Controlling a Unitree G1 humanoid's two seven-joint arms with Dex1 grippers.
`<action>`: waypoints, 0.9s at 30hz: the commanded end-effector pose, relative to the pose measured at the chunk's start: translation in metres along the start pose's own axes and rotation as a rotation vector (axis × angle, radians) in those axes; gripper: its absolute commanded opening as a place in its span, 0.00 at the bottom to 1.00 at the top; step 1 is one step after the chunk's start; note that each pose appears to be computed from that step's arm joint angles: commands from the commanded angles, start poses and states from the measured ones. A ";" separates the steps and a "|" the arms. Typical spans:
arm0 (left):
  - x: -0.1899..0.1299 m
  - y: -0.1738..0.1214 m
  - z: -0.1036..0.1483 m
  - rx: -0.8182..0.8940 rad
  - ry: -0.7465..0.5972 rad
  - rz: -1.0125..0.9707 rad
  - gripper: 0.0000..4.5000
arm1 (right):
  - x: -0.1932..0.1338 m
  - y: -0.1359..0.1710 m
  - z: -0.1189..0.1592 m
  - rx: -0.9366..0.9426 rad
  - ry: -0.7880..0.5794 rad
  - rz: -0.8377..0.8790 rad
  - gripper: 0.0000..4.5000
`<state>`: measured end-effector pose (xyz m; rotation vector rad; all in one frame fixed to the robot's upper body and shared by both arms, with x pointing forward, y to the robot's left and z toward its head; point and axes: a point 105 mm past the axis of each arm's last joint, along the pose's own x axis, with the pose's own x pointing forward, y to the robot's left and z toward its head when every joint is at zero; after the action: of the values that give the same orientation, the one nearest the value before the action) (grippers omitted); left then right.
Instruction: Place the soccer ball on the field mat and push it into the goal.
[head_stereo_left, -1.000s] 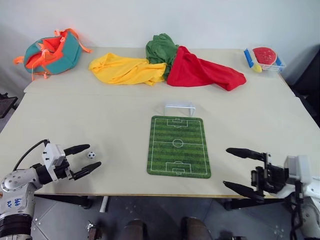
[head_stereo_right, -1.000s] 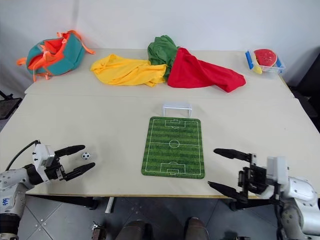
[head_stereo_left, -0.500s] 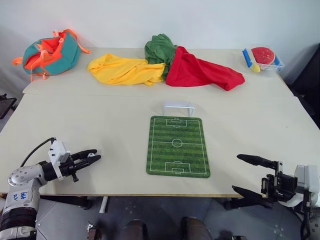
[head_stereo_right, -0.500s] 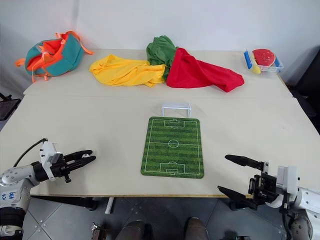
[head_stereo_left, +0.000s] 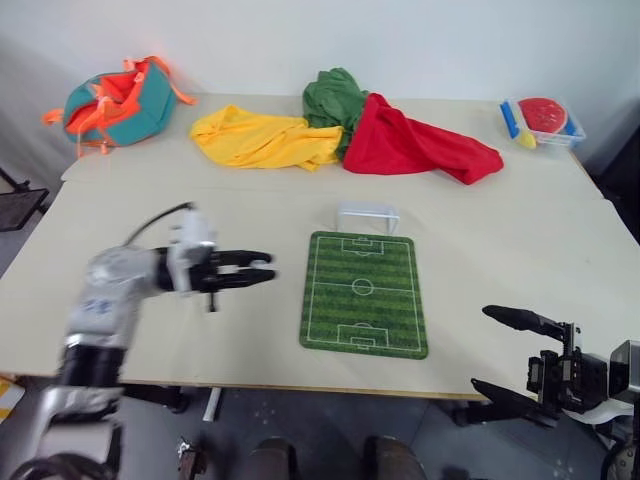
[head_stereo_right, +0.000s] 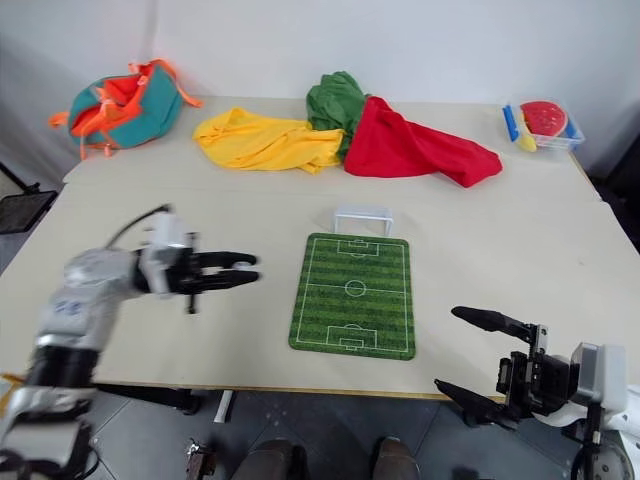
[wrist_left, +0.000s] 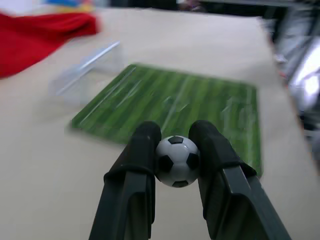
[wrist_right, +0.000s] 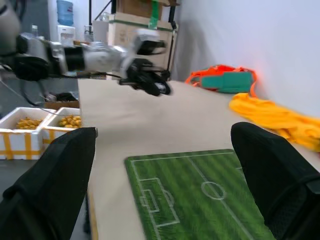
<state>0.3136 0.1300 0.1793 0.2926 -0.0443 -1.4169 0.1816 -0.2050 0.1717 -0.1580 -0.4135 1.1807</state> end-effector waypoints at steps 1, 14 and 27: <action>0.042 -0.017 -0.011 0.022 0.095 -0.144 0.19 | -0.014 0.002 0.008 -0.030 0.053 -0.006 1.00; 0.125 -0.058 -0.043 0.013 0.193 -0.287 0.19 | -0.056 -0.003 0.015 -0.007 0.206 -0.099 1.00; 0.136 -0.058 -0.047 0.023 0.209 -0.276 0.19 | -0.058 0.008 -0.001 0.037 0.231 -0.135 1.00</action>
<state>0.2905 0.0002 0.0954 0.4756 0.1828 -1.6358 0.1578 -0.2580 0.1504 -0.2120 -0.1728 1.0218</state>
